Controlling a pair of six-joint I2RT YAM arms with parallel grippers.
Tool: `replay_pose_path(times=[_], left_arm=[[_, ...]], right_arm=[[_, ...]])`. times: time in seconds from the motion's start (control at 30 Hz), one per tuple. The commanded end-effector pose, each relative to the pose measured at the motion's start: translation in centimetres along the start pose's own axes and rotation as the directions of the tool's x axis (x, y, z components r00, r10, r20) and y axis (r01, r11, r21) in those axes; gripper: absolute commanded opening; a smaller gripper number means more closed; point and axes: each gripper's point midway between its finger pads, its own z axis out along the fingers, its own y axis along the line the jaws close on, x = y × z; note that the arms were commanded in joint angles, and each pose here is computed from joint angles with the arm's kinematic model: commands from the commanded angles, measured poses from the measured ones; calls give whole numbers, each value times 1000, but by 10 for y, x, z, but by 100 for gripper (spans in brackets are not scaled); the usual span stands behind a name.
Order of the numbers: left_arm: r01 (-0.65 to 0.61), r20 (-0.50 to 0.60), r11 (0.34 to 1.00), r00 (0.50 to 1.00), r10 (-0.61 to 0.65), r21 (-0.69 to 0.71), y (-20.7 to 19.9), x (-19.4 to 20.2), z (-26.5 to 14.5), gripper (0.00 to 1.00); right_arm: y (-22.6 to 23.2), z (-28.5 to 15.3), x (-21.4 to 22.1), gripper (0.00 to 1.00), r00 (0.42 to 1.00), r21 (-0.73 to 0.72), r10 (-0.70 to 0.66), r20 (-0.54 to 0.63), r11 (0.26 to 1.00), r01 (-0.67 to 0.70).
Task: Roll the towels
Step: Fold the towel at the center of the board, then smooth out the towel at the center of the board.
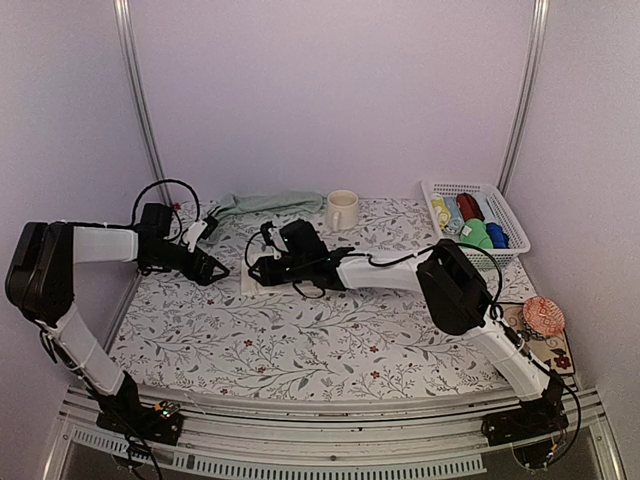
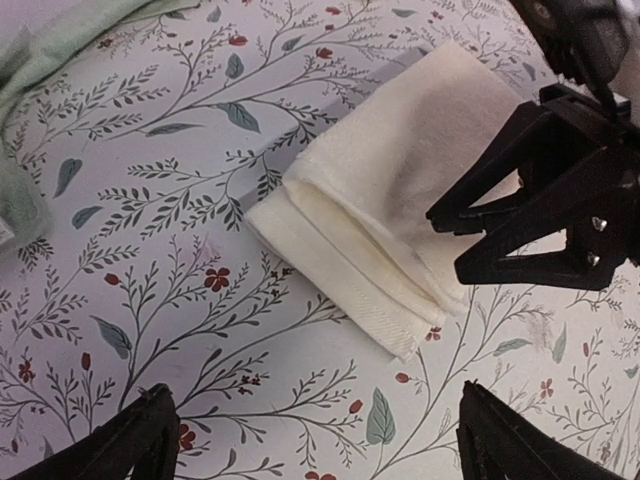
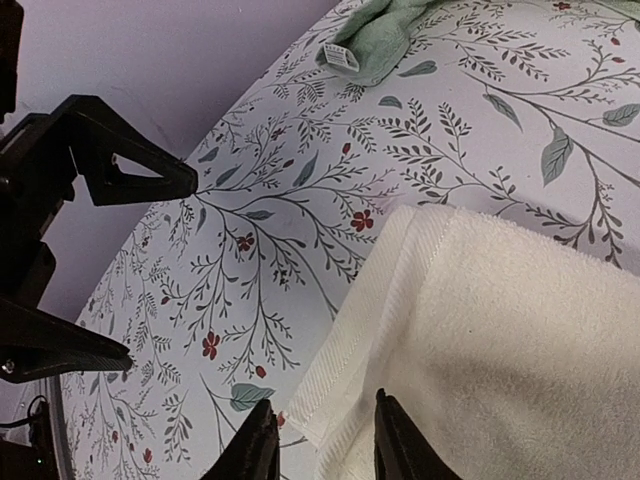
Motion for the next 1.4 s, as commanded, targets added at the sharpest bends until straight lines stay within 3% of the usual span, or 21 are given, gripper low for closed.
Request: replay_pose_path(times=[0.0, 0.27, 0.33, 0.47, 0.6, 0.77, 1.0, 1.37], left_arm=[[32, 7, 999, 999, -33, 44, 1, -1, 5, 97], [156, 11, 963, 987, -162, 219, -14, -26, 12, 97], [184, 11, 958, 982, -191, 221, -14, -34, 15, 97], [225, 5, 952, 973, -231, 206, -13, -43, 25, 91], [272, -46, 933, 962, -268, 237, -24, -39, 43, 87], [308, -101, 908, 951, -291, 284, -42, -36, 60, 87], [342, -114, 902, 940, -323, 265, -38, -35, 72, 87], [398, -196, 886, 913, -357, 239, -39, -8, 97, 86]], right_arm=[[20, 5, 1, 37, 1000, -88, -11, 5, 996, 11], [2, -48, -44, 45, 999, 14, -4, 53, 1000, 4], [-26, -67, -47, 46, 998, 93, 16, 57, 995, -21], [-44, -118, -75, 46, 994, 185, 19, 110, 982, -39], [-58, -145, -72, 47, 994, 259, 2, 110, 965, -30], [-72, -156, -50, 48, 998, 307, -1, 64, 952, -18], [-75, -165, -25, 49, 999, 293, 20, 37, 956, -30], [-75, -170, -16, 50, 999, 279, 21, 37, 960, -30]])
